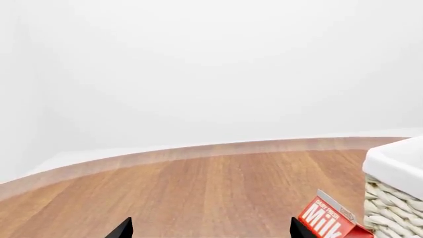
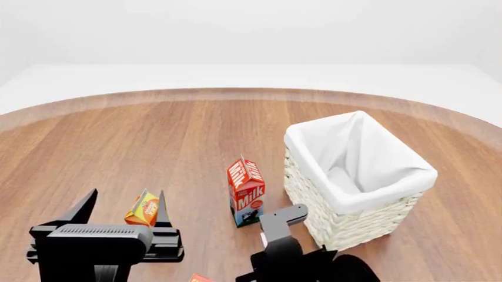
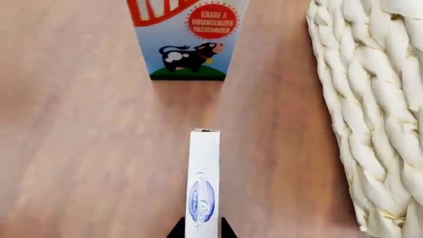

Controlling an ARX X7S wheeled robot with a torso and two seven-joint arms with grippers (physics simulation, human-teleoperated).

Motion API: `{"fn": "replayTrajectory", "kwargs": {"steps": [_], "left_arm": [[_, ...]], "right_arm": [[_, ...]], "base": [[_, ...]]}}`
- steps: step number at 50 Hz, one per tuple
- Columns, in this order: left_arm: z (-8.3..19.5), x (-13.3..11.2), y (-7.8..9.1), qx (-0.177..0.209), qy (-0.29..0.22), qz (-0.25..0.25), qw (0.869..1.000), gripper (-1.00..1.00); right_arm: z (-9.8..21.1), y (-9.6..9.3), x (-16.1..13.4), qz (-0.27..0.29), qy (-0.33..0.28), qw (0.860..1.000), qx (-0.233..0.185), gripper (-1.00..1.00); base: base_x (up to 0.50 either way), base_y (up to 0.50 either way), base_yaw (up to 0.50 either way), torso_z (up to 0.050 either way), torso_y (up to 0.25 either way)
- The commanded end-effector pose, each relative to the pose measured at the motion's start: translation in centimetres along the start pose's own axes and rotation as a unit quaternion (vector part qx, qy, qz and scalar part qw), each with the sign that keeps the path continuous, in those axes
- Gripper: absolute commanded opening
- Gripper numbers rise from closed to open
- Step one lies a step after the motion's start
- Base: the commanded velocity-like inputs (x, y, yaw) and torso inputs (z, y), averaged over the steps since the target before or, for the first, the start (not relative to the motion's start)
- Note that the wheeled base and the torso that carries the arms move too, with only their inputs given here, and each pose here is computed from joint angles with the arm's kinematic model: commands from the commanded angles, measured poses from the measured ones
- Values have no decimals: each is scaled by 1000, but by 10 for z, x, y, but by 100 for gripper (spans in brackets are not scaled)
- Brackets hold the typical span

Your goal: Pick up the cream cheese box and the butter, and put them in the basket.

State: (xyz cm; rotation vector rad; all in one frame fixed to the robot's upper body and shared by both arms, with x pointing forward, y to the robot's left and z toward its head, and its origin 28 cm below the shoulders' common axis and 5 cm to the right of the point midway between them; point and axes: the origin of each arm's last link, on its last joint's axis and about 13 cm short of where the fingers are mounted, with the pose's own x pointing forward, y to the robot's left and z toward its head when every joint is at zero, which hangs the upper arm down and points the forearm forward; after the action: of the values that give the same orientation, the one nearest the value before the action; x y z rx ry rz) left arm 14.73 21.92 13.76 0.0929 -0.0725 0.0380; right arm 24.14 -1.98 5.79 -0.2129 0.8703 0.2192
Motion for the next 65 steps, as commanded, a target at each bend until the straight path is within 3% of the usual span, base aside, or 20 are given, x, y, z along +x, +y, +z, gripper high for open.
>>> {"fn": "replayTrajectory", "kwargs": {"steps": [1,34,65], "left_arm": [[0,0,0,0,-1,1,1000,100],[0,0,-1,0,-1,-2,1000,100],[0,0,-1,1,1,-2,1000,100]], "right_arm": [[12,-7,-38,6,-49,999,6,-100],[42,-19,-152,14,-197,980,-11,-100],[88,-29,-201,3,-265,964,-3,-100]], "base": [[0,0,0,0,0],[0,0,0,0,0],[0,0,0,0,0]]}}
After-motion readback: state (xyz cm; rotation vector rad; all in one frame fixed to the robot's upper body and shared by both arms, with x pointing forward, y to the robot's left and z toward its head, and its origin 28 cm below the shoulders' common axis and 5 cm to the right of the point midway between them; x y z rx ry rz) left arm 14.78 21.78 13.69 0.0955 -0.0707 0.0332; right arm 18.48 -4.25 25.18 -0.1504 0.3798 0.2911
